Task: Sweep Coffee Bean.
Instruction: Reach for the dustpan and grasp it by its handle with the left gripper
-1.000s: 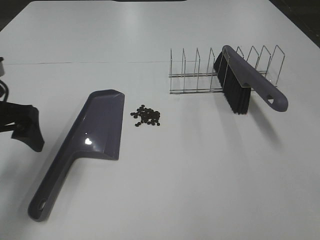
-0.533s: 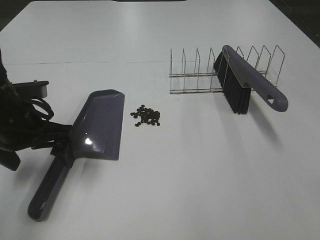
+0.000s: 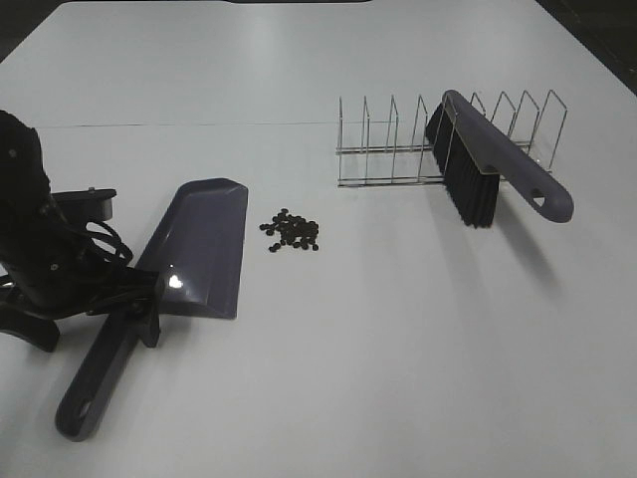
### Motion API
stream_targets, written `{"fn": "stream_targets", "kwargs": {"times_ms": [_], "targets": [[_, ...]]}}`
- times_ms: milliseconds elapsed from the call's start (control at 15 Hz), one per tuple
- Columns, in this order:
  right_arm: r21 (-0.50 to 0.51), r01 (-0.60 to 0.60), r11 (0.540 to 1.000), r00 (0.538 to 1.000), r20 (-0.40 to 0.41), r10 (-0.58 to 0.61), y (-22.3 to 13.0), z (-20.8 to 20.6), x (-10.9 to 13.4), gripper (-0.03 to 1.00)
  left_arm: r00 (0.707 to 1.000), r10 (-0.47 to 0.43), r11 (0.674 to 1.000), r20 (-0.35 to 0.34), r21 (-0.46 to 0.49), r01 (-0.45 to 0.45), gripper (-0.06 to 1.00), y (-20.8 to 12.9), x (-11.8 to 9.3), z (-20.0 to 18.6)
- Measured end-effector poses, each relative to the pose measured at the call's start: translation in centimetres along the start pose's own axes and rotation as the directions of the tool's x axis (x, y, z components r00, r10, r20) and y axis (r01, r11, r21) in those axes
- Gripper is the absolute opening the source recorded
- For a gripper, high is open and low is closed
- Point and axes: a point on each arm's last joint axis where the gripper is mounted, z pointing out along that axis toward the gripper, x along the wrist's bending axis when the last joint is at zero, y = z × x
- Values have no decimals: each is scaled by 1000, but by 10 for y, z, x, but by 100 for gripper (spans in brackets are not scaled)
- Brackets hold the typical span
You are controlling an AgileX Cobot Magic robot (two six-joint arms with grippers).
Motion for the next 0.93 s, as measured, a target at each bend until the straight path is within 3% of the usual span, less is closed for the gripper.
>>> {"fn": "stream_targets", "kwargs": {"times_ms": [333,600,933], "targets": [[0,1,1000,1000,3,-1,0,0,0,76,1000,13,1000,-4,-15,-13,87,2,0,2],[0,0,1000,1000,3,0,0,0,0,76,999,34,999,-24,-12,-34,67,4,2,5],[0,0,1000,1000,3,0,0,0,0,76,998,46,998,-43,47,-44,64,12,0,13]]}}
